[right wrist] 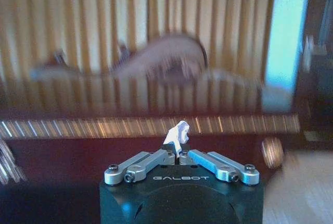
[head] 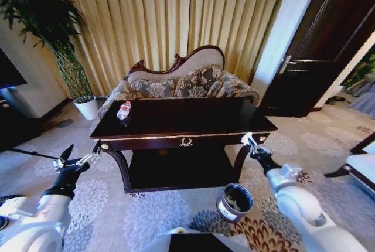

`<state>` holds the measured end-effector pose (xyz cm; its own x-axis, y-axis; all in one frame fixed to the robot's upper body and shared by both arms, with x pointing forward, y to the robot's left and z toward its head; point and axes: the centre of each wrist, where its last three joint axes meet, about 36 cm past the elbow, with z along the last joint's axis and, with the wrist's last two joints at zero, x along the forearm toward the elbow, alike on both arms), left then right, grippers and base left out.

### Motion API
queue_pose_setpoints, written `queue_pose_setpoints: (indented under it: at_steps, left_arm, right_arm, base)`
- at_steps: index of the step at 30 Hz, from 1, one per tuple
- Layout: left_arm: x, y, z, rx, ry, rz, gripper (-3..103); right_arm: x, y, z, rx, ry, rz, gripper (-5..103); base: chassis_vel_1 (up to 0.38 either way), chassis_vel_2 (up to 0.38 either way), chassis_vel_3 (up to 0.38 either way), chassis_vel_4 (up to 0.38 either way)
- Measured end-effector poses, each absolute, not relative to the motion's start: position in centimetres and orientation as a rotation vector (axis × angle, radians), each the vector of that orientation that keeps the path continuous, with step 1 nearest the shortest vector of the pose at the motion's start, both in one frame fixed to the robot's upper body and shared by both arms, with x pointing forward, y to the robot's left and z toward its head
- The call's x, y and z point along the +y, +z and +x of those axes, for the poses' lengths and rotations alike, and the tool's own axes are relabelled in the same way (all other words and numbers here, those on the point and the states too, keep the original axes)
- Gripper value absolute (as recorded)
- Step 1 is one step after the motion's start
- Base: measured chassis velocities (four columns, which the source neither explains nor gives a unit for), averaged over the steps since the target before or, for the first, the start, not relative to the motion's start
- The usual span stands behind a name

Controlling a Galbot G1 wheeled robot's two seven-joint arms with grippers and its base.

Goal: Move to the front of the table and place the trash on the table into the trash bin.

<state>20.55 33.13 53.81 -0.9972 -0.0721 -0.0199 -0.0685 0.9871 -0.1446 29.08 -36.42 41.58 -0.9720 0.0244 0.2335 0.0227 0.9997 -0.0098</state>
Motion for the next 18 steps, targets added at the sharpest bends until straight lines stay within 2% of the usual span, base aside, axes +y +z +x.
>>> queue_pose_setpoints:
  at_steps: [8,11,13,18]
  left_arm:
    - [32.6,53.5,20.7,3.106,-0.232,-0.089,100]
    - [32.5,53.4,20.6,3.105,-0.238,-0.094,100]
    - [32.6,53.4,20.5,3.104,-0.238,-0.103,100]
    - [33.1,53.6,20.3,3.094,-0.227,-0.123,100]
  right_arm:
    - [-39.8,29.8,25.4,-2.583,0.096,-0.164,0]
    - [-39.7,27.4,25.4,-2.521,0.112,-0.171,0]
    - [-40.1,23.1,25.5,-2.421,0.16,-0.2,0]
    - [-39.4,19.6,27.2,-2.352,0.107,-0.231,0]
  base:
    - [-0.028,0.029,0.032,-0.028]
    - [0.0,0.0,0.0,0.0]
    - [0.0,0.0,0.0,0.0]
    - [0.0,0.0,0.0,0.0]
